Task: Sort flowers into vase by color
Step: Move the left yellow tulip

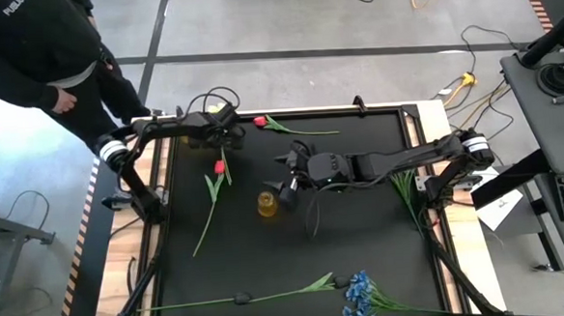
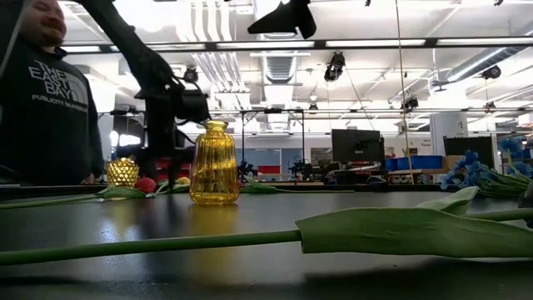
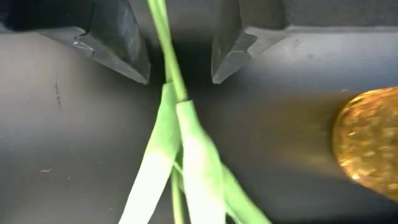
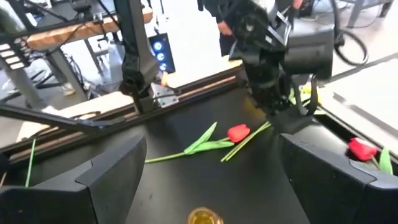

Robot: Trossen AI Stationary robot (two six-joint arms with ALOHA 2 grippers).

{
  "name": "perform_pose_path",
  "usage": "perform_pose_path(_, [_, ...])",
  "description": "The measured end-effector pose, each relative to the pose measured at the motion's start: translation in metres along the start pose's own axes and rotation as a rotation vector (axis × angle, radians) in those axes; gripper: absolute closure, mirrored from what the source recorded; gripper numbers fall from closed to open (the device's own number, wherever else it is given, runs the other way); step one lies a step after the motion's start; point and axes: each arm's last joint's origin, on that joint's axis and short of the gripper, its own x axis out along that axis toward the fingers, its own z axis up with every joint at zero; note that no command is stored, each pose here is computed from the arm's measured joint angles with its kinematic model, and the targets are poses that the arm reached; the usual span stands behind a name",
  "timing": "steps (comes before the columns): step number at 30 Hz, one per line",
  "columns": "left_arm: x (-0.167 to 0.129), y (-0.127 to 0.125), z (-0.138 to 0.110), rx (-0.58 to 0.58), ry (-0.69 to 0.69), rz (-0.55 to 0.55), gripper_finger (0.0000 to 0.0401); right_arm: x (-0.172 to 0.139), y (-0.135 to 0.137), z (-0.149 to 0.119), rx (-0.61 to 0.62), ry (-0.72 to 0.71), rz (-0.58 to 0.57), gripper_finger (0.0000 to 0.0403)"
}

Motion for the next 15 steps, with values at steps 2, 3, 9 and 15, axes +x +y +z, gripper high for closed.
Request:
perform_pose_path(2, [0.004,-0.001,0.002,-0.01,-0.013,-0.011,0.0248,-0.001,0.001,0.0,0.005,0.002,-0.001,0.0049])
perform_pose_path(3, [0.006,-0.002,0.003,-0.018,-0.021,-0.017,0.0252,-0.001,0.001,-0.001,0.007,0.006,-0.007,0.0049])
perform_pose_path(9, [0.011,0.004,0.009,-0.062,-0.026,-0.009,0.0285,-0.001,0.004,-0.008,0.043,0.052,-0.021,0.0049])
perform_pose_path(15, [0.011,0.003,0.014,-0.071,-0.055,-0.04,0.0343,0.0,0.004,-0.012,0.068,0.074,-0.029,0.0049])
